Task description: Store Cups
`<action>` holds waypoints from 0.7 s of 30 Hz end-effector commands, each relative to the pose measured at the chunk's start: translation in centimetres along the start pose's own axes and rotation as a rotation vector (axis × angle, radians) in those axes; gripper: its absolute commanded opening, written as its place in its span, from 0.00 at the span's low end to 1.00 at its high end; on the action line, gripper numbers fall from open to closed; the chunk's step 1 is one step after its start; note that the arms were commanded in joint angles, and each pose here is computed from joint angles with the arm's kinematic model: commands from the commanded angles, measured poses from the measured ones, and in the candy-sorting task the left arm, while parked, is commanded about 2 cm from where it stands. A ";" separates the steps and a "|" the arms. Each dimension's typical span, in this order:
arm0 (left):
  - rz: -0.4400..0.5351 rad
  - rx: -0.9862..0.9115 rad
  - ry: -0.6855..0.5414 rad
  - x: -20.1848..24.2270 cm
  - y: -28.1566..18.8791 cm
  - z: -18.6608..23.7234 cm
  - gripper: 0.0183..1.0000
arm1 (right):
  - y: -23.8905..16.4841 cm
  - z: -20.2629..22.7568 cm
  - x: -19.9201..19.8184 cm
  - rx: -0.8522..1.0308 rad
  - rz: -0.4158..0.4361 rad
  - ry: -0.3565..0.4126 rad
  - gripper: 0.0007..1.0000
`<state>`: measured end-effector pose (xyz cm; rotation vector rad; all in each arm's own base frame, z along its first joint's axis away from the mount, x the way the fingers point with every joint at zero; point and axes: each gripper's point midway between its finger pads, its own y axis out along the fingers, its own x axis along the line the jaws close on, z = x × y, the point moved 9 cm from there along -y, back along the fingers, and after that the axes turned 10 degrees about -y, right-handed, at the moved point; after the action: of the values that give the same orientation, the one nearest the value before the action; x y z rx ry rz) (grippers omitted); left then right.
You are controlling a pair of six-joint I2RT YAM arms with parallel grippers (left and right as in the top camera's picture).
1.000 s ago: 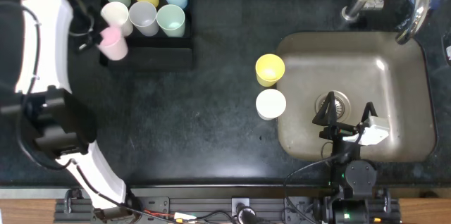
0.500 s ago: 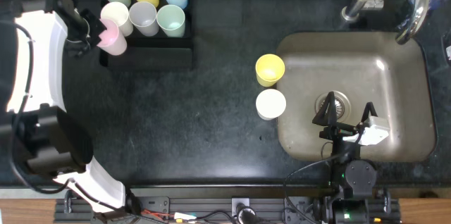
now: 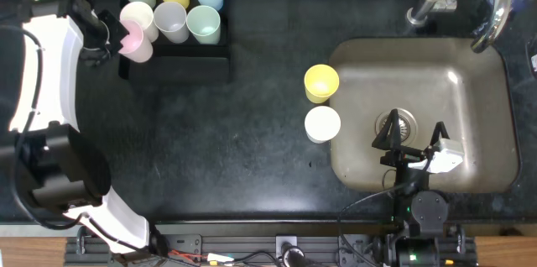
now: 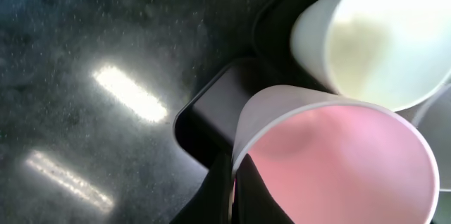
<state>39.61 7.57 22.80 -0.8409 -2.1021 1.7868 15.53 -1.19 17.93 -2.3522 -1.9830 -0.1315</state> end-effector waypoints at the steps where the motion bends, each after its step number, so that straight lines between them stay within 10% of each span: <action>1: -0.037 0.053 -0.006 0.7 1.2 1.4 0.02 | 0.0 0.3 -0.1 -0.003 0.005 -0.006 1.00; 21: -0.064 0.032 -0.012 1.5 4.0 2.0 0.02 | 0.0 0.3 -0.1 -0.003 0.005 -0.006 1.00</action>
<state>38.71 7.48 18.84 -0.7777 -2.0667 1.7926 15.53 -1.19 17.94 -2.3522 -1.9838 -0.1315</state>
